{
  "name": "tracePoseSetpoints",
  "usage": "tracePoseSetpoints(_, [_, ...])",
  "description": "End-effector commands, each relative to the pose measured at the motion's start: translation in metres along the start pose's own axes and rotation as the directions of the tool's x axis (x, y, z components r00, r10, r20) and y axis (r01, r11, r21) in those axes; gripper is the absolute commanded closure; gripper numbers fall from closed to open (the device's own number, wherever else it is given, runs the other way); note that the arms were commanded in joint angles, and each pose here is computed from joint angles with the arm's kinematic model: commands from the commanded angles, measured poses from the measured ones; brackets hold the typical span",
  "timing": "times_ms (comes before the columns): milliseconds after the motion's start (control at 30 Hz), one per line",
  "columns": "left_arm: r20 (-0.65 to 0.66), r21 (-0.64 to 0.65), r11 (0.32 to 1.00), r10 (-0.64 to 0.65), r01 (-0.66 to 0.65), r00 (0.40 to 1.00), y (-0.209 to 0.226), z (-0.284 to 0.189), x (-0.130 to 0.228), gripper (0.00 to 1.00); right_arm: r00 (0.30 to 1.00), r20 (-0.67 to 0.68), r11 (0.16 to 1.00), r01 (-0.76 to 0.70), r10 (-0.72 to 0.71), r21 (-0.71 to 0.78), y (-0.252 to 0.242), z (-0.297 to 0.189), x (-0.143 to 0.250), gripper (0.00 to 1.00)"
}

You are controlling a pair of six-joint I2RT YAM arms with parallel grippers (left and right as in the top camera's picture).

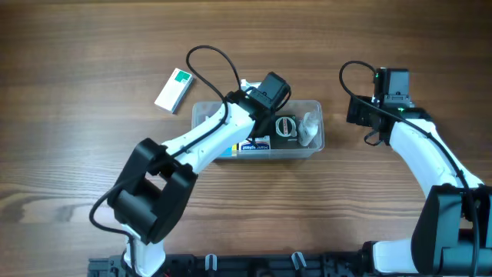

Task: Pack container
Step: 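Press the Hansaplast box down into the container with the left gripper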

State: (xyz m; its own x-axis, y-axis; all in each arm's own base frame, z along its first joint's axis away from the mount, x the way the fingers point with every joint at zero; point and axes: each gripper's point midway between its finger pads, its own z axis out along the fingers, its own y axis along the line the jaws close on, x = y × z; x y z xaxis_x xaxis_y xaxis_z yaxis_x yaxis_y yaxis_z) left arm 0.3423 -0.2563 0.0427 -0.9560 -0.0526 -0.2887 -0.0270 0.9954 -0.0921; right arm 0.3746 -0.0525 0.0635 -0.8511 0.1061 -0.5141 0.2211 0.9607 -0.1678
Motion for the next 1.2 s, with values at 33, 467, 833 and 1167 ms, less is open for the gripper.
tracePoseSetpoints(33, [0.079,0.088,0.996,-0.003,-0.004,0.997,-0.009,-0.046,-0.016,0.96,1.0,-0.006,1.0,0.009,-0.009,0.017,-0.002,0.003,0.002,0.0])
tracePoseSetpoints(467, [0.032,0.077,0.997,0.029,-0.032,0.999,-0.017,-0.03,0.0,0.96,1.0,-0.006,1.0,0.009,-0.009,0.017,-0.002,0.003,0.002,0.0])
tracePoseSetpoints(833, [-0.053,0.006,0.999,0.044,-0.043,0.998,-0.007,0.011,0.018,0.96,1.0,-0.006,1.0,0.009,-0.009,0.017,-0.002,0.003,0.002,0.0])
tracePoseSetpoints(1167, [-0.063,-0.002,0.999,0.045,-0.045,0.997,-0.006,0.015,0.02,0.96,1.0,-0.006,1.0,0.009,-0.009,0.017,-0.002,0.003,0.002,0.0])
